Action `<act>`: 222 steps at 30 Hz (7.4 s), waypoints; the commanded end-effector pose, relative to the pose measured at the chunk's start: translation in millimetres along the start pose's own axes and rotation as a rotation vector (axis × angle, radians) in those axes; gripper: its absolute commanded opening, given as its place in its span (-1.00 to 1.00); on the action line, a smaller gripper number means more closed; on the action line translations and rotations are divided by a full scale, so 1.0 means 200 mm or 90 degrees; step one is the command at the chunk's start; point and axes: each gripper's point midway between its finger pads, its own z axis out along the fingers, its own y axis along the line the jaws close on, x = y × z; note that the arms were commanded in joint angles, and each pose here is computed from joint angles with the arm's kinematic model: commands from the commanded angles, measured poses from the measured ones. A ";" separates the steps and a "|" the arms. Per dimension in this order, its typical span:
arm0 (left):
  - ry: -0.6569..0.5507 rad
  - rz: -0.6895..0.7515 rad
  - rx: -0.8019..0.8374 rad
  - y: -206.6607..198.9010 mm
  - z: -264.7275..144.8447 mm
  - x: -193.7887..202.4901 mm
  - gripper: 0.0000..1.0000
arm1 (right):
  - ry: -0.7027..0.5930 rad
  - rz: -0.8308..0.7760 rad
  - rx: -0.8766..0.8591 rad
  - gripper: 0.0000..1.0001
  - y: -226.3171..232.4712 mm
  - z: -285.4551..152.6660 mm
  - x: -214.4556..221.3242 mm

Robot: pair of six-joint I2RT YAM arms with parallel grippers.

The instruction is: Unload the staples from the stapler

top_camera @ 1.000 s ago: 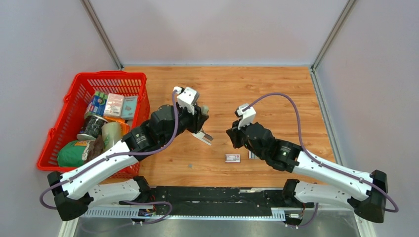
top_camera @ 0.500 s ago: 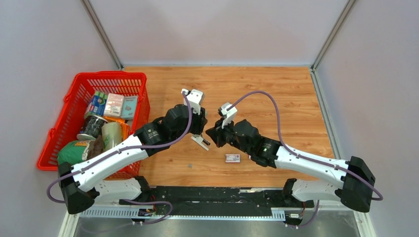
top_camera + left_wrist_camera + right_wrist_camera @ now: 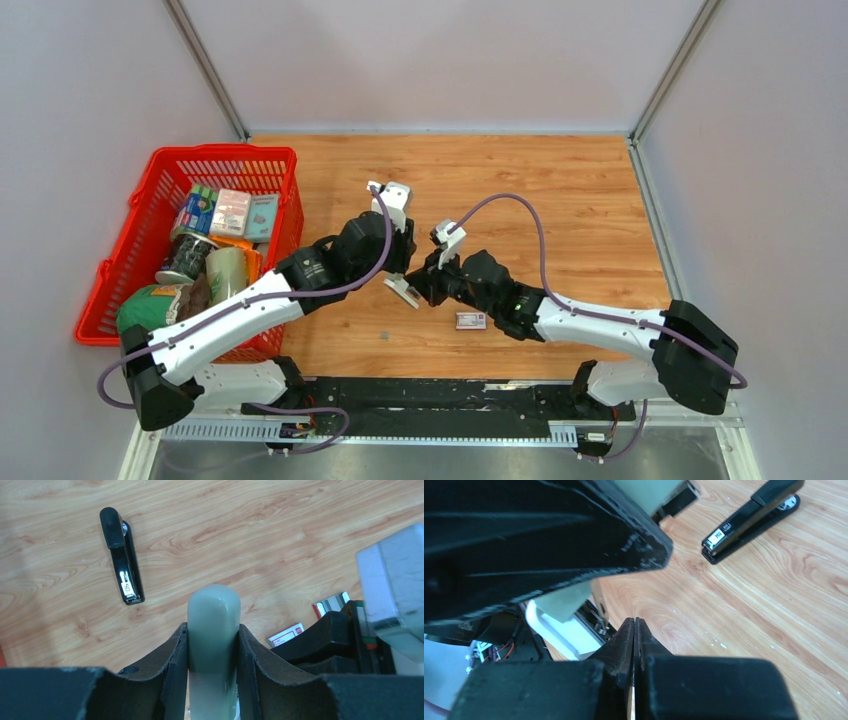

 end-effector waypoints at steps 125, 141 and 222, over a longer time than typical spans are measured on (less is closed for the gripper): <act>-0.165 -0.047 0.303 -0.29 -0.35 -0.28 -1.00 | -0.045 0.019 -0.019 -1.00 -0.03 -0.45 -0.33; -0.202 -0.037 0.464 -0.52 -0.39 -0.34 -1.00 | -0.096 0.054 -0.230 -1.00 0.26 -0.69 -0.44; -0.063 0.102 0.206 -0.56 0.15 -0.11 -1.00 | -0.137 0.007 -0.020 -0.98 -0.02 -0.70 -0.52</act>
